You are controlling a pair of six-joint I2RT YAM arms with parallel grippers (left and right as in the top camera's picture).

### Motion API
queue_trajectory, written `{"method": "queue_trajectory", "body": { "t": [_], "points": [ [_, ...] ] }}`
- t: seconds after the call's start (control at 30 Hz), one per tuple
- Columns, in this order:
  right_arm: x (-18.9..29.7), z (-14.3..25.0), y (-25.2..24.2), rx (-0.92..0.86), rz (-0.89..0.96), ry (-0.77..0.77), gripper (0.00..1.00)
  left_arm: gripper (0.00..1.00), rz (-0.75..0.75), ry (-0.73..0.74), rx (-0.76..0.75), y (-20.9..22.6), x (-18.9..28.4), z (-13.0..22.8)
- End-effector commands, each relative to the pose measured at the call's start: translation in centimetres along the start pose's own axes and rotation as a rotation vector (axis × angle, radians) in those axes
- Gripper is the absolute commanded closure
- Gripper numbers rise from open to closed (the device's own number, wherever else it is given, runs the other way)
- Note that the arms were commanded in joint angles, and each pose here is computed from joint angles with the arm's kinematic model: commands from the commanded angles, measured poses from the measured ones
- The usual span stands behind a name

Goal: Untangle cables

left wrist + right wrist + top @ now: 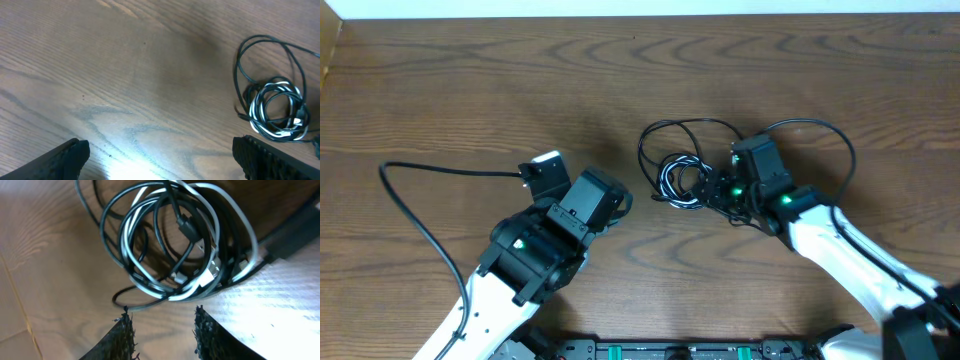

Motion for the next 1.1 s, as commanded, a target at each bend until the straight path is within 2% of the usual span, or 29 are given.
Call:
{"method": "queue_trajectory", "body": {
  "t": [0.0, 0.1, 0.33, 0.73, 1.0, 1.07],
  "points": [
    [-1.5, -0.1, 0.2, -0.021, 0.017, 0.001, 0.62, 0.02, -0.035, -0.014, -0.009, 0.0, -0.4, -0.1],
    [-2.9, 0.0, 0.2, -0.011, 0.017, 0.012, 0.61, 0.02, -0.047, -0.009, -0.016, -0.1, -0.7, 0.0],
    [-4.9, 0.0, -1.1, -0.094, 0.091, -0.008, 0.70, 0.02, -0.053, -0.007, -0.019, -0.2, -0.9, 0.0],
    [-7.0, 0.6, -3.5, -0.179, 0.218, -0.008, 0.71, 0.02, -0.053, -0.007, -0.019, -0.2, -0.9, 0.0],
    [-8.0, 1.6, -4.7, -0.210, 0.271, 0.047, 0.99, 0.02, -0.053, -0.007, -0.019, -0.2, -0.9, 0.0],
    [-8.0, 1.7, -4.7, -0.205, 0.269, 0.058, 0.99, 0.02, -0.053, -0.007, -0.019, -0.2, -0.9, 0.0]
  ]
}}
Point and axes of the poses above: each gripper's point midway between its finger pads, its own x axis back along the fingers, its own y axis along the line the jaws close on, z = x × y, the point moved 9 cm from there along x, back along the fingers, and after that the axes turned 12 degrees about x, right-handed, at the moved point
